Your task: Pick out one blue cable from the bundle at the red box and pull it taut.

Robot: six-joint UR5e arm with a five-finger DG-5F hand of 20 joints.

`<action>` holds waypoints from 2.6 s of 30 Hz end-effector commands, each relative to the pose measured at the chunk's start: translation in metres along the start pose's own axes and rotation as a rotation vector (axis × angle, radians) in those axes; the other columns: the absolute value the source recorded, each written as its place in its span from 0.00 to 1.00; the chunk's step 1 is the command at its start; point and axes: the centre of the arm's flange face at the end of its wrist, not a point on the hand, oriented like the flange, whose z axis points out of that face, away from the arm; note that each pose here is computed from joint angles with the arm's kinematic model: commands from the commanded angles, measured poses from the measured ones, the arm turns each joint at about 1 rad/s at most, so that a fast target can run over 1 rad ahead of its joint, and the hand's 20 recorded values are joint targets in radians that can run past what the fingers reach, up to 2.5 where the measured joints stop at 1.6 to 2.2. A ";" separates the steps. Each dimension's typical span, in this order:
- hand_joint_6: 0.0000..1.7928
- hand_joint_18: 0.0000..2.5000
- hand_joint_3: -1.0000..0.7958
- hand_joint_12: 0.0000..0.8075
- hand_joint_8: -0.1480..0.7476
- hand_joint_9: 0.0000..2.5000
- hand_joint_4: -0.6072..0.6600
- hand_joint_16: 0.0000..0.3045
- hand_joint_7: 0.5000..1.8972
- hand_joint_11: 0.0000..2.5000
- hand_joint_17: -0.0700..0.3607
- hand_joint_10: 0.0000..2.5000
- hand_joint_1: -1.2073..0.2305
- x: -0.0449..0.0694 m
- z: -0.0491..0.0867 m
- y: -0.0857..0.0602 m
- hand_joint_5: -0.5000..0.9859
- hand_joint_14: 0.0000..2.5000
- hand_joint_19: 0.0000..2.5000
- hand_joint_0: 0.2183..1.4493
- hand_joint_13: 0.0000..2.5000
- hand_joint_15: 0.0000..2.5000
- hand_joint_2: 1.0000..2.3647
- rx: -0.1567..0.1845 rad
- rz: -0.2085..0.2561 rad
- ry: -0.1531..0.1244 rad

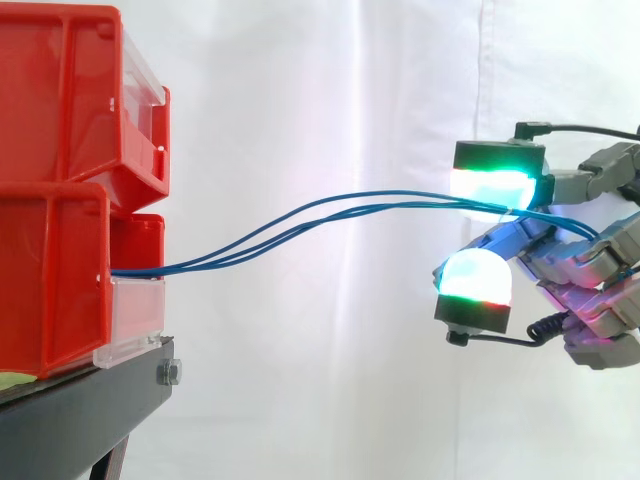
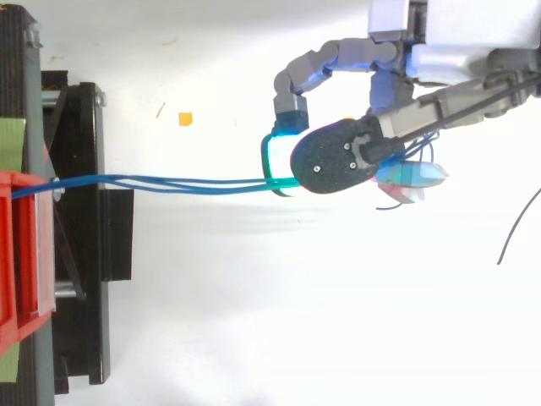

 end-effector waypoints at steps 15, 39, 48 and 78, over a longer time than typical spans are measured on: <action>0.28 0.42 0.28 0.54 0.50 0.58 0.62 0.19 0.44 0.46 0.47 0.01 0.55 0.001 -0.026 0.023 0.28 0.01 0.40 0.30 0.54 0.47 0.00 0.009 -0.009 -0.024; 0.48 0.42 0.39 0.51 0.49 0.57 0.56 0.19 0.24 0.58 0.47 0.01 0.38 0.023 -0.004 0.047 0.22 0.01 0.41 0.35 0.54 0.47 0.01 -0.180 0.095 -0.093; 0.51 0.42 0.48 0.51 0.49 0.57 0.54 0.19 0.25 0.59 0.47 0.01 0.35 0.034 -0.001 0.046 0.22 0.01 0.41 0.35 0.54 0.46 0.02 -0.179 0.089 -0.101; 0.52 0.43 0.51 0.51 0.49 0.61 0.42 0.19 0.34 0.64 0.46 0.01 0.28 0.065 0.015 0.009 0.23 0.01 0.40 0.38 0.54 0.45 0.02 -0.204 0.055 -0.135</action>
